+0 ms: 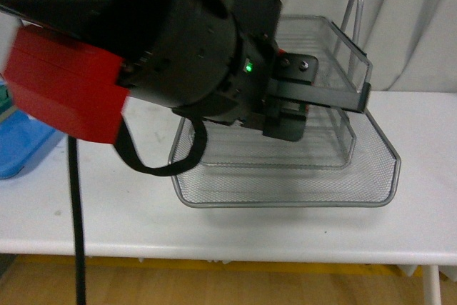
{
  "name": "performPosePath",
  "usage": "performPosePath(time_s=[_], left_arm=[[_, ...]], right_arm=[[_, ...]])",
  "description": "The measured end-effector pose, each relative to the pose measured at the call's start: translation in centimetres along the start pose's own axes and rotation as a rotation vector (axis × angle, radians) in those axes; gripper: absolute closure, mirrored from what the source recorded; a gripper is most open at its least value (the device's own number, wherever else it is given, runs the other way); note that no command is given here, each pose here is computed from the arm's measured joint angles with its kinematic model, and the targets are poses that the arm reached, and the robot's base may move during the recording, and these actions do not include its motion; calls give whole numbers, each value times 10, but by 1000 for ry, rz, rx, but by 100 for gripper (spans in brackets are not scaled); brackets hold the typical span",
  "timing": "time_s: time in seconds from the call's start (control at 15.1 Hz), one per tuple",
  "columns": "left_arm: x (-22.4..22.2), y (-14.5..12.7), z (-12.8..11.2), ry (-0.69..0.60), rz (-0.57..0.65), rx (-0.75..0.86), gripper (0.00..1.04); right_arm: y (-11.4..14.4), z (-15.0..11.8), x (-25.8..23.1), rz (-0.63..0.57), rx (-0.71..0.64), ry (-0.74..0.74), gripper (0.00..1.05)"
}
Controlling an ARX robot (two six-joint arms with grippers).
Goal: Place button on rack with both arms
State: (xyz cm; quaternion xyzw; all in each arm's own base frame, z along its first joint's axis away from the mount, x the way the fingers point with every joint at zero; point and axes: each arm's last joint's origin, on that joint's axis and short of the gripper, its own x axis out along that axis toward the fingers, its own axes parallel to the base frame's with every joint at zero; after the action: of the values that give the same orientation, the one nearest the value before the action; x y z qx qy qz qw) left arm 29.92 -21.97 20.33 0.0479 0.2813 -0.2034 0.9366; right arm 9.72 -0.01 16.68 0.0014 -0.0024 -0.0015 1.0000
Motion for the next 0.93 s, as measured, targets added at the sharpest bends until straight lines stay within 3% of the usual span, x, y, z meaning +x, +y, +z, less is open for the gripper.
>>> performPosePath(time_s=[0.4,0.93], left_arm=[[14,-10,-6,63,-27,49,69],[74,-16,-8,203,-4,107,69]], right_arm=[[0,0,0,0,0,1,6],[0,0,0,0,0,0,6]])
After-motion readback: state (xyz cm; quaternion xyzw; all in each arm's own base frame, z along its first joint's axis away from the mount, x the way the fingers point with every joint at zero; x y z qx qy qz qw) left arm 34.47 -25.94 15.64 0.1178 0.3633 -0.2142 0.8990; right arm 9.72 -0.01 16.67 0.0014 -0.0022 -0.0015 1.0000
